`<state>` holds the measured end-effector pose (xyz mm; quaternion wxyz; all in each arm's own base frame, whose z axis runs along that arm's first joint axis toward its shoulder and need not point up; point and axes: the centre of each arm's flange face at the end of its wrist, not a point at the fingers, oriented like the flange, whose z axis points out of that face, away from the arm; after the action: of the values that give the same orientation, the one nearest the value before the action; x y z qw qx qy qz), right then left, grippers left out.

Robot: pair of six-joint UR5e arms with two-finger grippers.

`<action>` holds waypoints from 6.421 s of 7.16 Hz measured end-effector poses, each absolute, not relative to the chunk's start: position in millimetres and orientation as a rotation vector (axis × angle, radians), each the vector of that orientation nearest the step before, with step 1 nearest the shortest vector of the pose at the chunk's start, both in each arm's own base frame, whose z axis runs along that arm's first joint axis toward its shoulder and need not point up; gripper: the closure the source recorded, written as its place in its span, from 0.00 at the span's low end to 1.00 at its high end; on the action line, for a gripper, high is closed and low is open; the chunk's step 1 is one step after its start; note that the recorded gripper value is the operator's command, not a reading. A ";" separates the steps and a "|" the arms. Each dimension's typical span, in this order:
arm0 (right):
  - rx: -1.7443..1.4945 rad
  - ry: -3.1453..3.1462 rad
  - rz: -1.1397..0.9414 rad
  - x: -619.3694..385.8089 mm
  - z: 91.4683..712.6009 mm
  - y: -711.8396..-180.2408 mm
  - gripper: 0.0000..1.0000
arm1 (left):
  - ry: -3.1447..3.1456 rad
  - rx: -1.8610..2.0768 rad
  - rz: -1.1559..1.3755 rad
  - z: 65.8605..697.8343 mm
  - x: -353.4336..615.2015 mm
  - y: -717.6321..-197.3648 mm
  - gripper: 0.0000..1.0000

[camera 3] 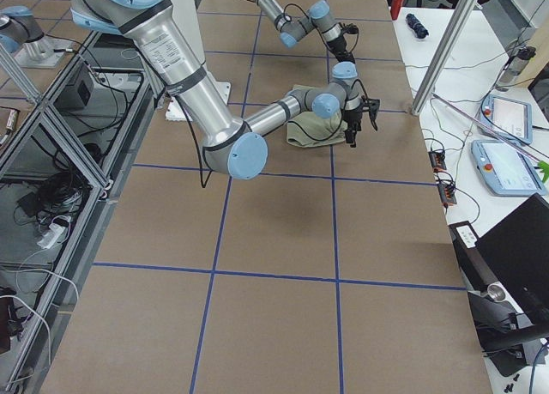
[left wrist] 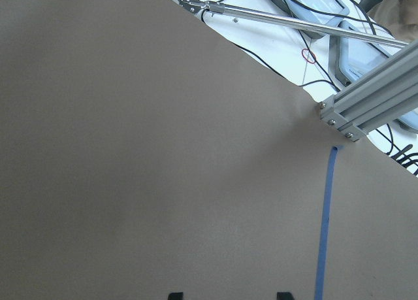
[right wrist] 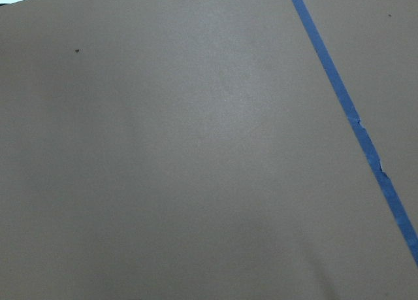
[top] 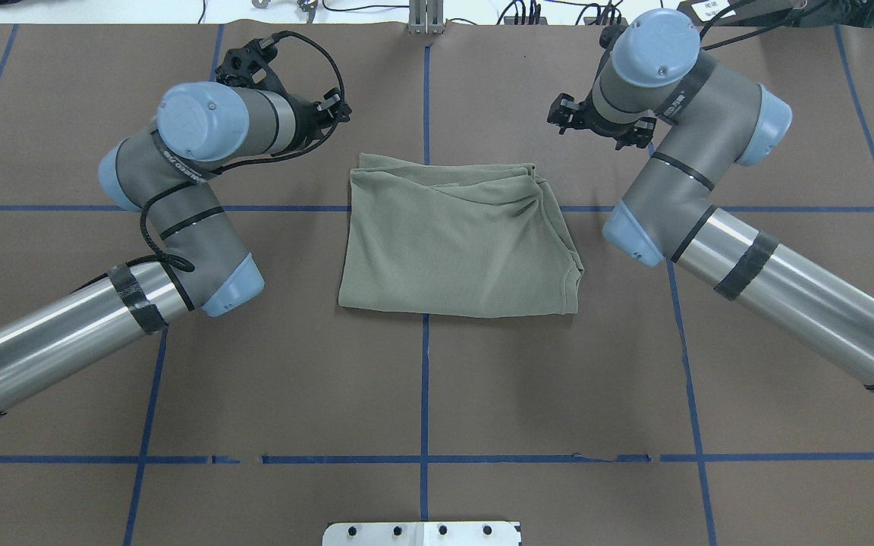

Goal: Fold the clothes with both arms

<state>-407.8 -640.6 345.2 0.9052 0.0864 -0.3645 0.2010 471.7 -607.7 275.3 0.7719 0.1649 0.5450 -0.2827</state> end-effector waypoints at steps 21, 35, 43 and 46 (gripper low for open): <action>0.039 -0.779 -0.063 17.4 595.2 -561.7 0.00 | 0.752 0.241 0.164 621.9 -111.8 -555.0 0.00; 0.020 -0.722 -0.063 10.2 608.2 -554.8 0.00 | 0.680 0.187 0.116 614.2 -80.4 -533.5 0.00; 0.008 -0.723 -0.057 10.4 614.6 -549.9 0.00 | 0.715 0.048 0.108 621.2 -60.0 -510.2 0.00; 0.004 -0.724 -0.055 10.4 615.8 -549.7 0.00 | 0.704 0.055 0.113 615.5 -57.7 -511.7 0.00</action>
<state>10.4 -549.7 615.8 0.9349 0.0019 -0.3539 -0.0267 -57.7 -511.7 615.5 0.9367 0.0269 0.3447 0.0552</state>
